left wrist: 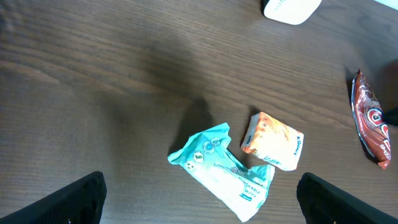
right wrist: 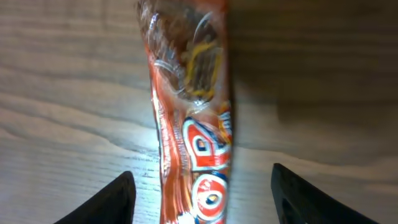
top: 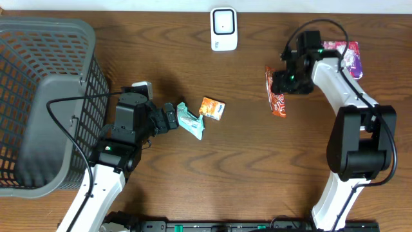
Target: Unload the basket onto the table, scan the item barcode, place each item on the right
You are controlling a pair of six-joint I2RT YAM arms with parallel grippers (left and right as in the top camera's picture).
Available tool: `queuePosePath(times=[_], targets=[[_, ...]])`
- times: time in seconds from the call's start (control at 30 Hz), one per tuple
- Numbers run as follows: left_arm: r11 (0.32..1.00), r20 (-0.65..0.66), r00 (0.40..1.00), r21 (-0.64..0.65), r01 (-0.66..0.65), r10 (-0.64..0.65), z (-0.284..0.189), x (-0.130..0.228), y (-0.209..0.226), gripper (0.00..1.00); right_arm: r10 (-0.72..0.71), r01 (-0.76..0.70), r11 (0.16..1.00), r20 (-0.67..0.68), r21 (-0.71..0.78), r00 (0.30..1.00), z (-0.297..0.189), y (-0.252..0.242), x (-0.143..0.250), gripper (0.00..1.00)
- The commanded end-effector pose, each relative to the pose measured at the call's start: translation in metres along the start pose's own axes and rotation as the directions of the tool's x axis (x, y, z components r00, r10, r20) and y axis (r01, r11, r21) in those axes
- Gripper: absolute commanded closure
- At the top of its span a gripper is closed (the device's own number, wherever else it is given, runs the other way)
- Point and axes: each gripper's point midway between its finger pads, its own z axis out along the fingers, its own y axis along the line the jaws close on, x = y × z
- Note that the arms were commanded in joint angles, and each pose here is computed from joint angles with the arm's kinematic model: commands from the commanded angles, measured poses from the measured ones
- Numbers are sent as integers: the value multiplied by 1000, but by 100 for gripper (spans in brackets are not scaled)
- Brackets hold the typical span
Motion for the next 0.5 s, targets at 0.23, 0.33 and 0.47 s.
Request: queuePosePath(times=[0.23,0.33,0.47], targets=[[1000,10,1000,-8,4,-4,-1,-4,1,2,-19,20,999,31,-30,999,39,14,17,66],[1000,10,1000,-8,4,-4,-1,-4,1,2,0,2,999,46,-36,999,36,17,12,92],[1000,10,1000,-8,4,-4,-1,-4,1,2,55,-50,997,75,-65,996,22,24,-5,99]])
